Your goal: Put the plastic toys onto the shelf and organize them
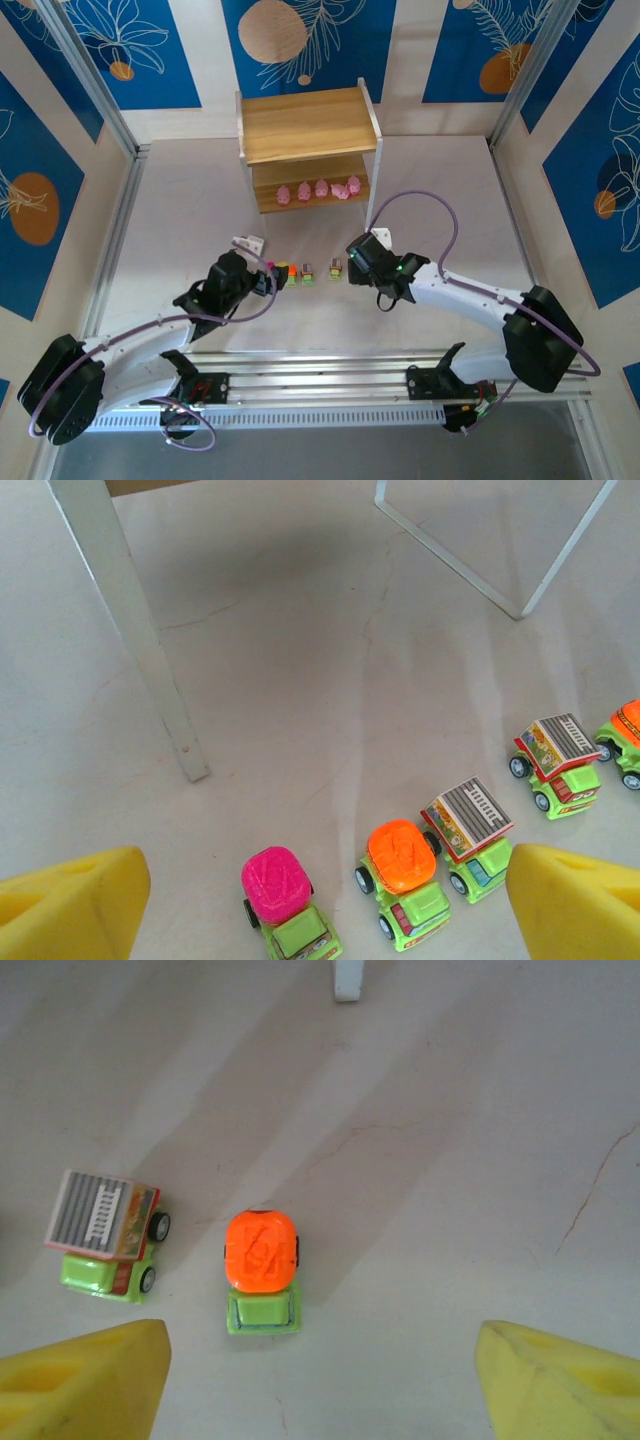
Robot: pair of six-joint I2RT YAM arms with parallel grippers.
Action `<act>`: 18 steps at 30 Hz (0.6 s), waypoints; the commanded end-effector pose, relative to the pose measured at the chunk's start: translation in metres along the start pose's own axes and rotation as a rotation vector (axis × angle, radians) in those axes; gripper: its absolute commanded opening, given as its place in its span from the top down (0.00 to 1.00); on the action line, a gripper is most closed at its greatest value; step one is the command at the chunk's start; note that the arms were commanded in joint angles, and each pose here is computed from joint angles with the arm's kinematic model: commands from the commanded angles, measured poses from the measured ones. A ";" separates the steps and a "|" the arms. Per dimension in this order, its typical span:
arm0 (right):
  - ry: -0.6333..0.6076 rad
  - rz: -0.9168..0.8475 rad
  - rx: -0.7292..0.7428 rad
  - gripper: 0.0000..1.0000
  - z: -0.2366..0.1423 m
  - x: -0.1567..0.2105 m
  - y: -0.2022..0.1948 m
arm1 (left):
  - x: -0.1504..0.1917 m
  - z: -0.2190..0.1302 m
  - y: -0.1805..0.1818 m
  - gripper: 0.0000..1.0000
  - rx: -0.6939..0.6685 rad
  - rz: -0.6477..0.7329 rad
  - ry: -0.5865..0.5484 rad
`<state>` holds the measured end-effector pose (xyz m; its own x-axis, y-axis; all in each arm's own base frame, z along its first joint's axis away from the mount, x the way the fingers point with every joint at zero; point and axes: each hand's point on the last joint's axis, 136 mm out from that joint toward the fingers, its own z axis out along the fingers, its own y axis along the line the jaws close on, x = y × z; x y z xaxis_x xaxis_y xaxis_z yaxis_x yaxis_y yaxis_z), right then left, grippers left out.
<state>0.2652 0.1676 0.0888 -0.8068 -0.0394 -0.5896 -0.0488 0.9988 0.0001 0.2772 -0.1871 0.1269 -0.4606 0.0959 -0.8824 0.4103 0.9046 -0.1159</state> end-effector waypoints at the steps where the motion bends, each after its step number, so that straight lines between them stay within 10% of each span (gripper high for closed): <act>1: 0.034 -0.010 -0.034 0.23 0.001 -0.002 0.011 | -0.004 -0.001 0.000 0.08 0.028 -0.047 -0.021; 18: 0.101 -0.057 -0.057 0.39 0.027 0.008 0.027 | -0.002 -0.002 0.010 0.08 0.026 -0.100 -0.016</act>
<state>0.2675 0.1836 0.0579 -0.8599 -0.0994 -0.5006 -0.1038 0.9944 -0.0191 0.2807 -0.1780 0.1262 -0.4887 0.0294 -0.8720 0.3818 0.9059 -0.1834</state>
